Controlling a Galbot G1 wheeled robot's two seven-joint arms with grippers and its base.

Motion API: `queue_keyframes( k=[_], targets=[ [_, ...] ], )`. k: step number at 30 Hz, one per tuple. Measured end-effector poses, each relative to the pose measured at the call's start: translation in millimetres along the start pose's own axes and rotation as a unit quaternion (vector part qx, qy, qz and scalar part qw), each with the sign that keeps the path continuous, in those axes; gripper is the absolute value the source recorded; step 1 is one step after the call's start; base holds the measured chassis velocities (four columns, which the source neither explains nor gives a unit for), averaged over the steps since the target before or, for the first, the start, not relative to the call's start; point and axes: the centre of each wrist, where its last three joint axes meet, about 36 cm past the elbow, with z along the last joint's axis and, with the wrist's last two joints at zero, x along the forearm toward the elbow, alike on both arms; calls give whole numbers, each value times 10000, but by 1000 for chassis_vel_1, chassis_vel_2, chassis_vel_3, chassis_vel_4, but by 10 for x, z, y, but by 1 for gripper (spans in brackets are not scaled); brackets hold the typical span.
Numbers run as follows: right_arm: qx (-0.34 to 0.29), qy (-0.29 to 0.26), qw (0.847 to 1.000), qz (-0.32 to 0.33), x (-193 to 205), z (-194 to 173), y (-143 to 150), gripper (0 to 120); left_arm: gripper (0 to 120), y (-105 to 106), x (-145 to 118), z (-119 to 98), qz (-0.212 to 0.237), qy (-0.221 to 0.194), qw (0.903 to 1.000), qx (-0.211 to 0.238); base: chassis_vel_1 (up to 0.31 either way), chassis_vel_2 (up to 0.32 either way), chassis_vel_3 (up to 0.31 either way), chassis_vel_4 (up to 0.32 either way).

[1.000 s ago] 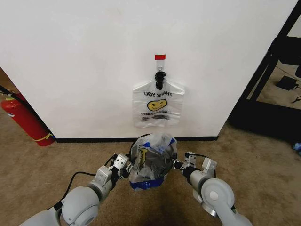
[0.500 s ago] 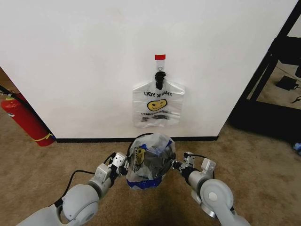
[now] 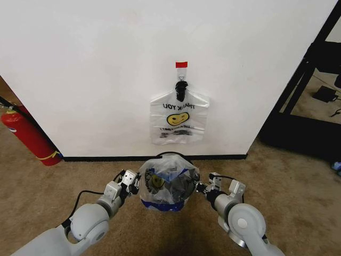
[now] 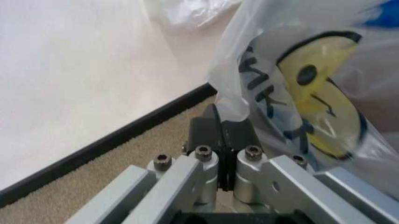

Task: Pick up the garbage bag from the wall and place it over the trash bin.

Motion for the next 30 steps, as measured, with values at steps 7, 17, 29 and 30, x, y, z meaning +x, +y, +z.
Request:
queue_keyframes(
  k=[7, 17, 29, 30],
  targets=[
    [-50, 75, 9999, -75, 0, 4, 5, 0, 0, 62, -137, -3, 194, 47, 9997, 109, 0, 0, 0, 0],
    [78, 287, 9993, -241, 21, 19, -43, 0, 0, 270, -405, 72, 411, 176, 9986, 269, 0, 0, 0, 0],
    [171, 314, 9992, -194, 13, 3, -88, 0, 3, 388, -367, 148, 654, 192, 9975, -185, 0, 0, 0, 0],
    [168, 313, 9992, -199, 13, 4, -85, 0, 6, 382, -363, 151, 647, 185, 9974, -252, 0, 0, 0, 0]
  ],
)
